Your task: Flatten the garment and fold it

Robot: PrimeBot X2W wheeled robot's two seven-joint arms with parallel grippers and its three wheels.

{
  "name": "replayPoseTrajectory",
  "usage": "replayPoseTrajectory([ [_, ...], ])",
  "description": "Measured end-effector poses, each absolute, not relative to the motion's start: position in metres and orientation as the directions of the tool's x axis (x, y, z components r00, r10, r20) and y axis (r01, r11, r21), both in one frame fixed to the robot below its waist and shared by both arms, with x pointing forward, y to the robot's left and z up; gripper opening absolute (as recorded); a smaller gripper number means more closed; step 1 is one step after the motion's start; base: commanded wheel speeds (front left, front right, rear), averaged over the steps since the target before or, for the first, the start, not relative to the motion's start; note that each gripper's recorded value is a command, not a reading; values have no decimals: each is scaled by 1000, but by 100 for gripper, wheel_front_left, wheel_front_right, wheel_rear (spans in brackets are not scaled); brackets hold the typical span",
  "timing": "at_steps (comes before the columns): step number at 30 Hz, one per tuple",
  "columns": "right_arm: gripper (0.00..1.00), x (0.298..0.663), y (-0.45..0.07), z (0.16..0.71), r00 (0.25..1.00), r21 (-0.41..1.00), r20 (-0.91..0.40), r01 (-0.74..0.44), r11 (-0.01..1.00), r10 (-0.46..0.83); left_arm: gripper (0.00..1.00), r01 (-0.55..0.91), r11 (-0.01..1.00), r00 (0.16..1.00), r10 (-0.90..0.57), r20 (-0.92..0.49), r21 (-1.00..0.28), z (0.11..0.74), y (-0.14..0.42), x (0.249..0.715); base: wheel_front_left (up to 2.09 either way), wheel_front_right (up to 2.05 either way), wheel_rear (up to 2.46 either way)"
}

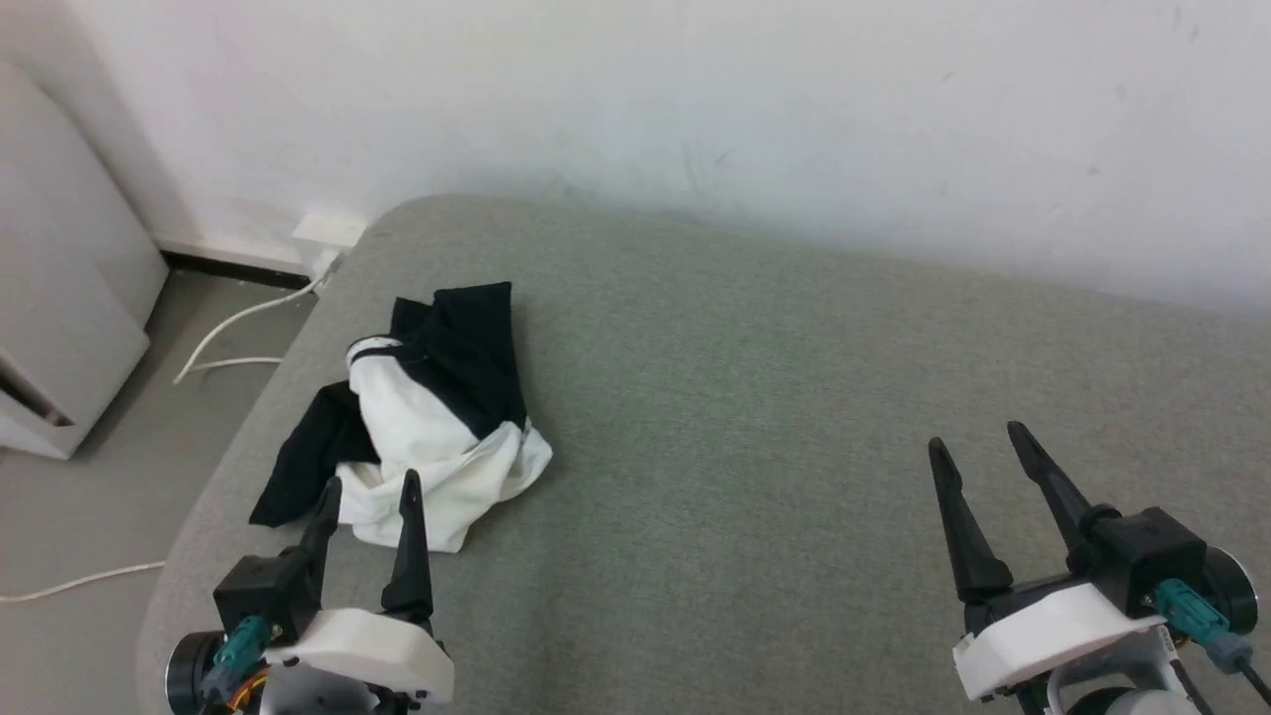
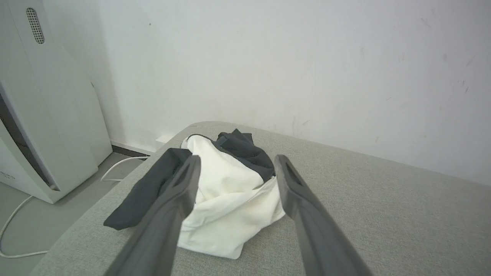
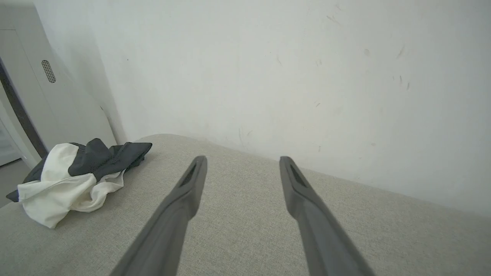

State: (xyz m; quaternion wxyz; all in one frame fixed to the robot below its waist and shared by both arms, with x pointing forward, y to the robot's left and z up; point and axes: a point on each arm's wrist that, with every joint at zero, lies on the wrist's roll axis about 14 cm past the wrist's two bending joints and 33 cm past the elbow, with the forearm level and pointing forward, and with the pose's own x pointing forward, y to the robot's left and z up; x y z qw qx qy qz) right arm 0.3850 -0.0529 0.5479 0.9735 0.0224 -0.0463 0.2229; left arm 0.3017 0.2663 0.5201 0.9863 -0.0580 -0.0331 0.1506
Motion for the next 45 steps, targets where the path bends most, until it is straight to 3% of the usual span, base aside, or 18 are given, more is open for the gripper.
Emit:
replayPoseTrajectory([
  [15,100,388,-24,547,858,33,100,-510,860,505,100,-366,921,928,372,24,-134,508,285,284,0,0,0],
  [29,100,392,-11,537,840,65,78,-542,838,537,100,-310,944,939,322,119,-111,550,302,346,0,0,0],
  [32,100,394,-11,535,840,77,74,-542,837,537,100,-283,954,955,290,64,-102,548,306,367,0,0,0],
  [37,100,397,-15,530,849,98,66,-528,843,524,100,-269,959,954,253,-162,-88,509,314,392,0,0,0],
  [45,100,401,-31,521,874,135,50,-485,864,483,100,-297,946,800,174,-574,-127,425,316,392,0,0,0],
])
